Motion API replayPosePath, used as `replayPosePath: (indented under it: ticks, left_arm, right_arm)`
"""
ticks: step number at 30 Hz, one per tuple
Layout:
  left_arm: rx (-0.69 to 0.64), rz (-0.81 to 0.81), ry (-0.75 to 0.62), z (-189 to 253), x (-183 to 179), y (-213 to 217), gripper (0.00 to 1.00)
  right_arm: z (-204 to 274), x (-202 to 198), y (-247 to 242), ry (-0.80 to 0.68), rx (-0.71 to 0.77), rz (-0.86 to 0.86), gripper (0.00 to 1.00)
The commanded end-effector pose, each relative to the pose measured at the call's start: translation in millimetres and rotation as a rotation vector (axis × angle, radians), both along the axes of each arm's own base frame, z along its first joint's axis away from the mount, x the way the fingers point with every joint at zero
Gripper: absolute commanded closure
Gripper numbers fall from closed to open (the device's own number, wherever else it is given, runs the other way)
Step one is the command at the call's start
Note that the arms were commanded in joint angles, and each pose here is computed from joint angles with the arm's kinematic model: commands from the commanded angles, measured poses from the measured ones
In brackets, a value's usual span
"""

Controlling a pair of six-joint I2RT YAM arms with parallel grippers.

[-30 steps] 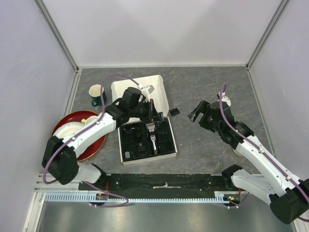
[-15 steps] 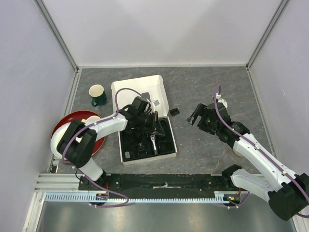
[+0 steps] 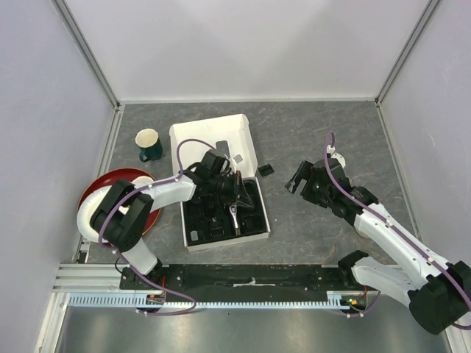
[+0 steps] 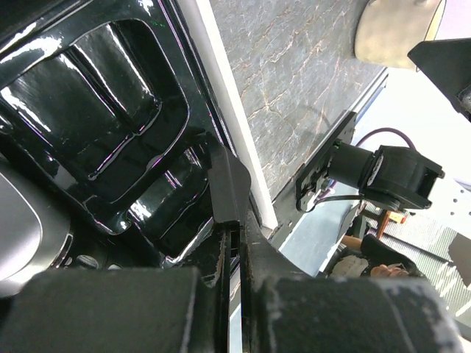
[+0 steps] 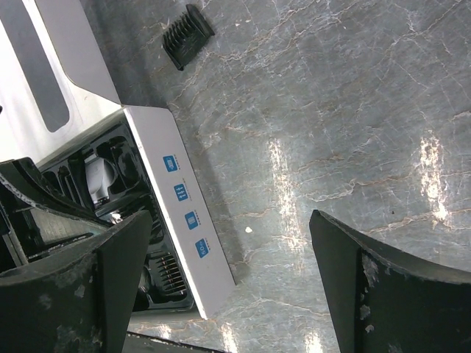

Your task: Sort the hair-cutting tools

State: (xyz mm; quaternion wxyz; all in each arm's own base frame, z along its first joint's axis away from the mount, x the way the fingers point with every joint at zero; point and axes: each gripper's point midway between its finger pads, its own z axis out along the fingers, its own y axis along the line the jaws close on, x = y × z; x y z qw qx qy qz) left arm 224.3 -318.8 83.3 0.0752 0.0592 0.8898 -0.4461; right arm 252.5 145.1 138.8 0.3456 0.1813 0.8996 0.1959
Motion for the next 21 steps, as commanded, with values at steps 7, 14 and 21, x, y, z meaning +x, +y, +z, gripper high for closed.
replayPosePath:
  ticks: [7,14,21]
  left_arm:
    - [-0.001,0.047,0.056,-6,-5,4,0.98]
    - [0.005,0.072,0.021,5,-2,8,0.98]
    - [0.000,0.070,0.038,0,-3,6,0.98]
  right_arm:
    - [-2,3,1,-0.009,0.000,0.002,0.05]
    - [-2,3,1,-0.010,0.002,-0.002,0.05]
    - [-6,3,3,0.001,0.004,0.004,0.05]
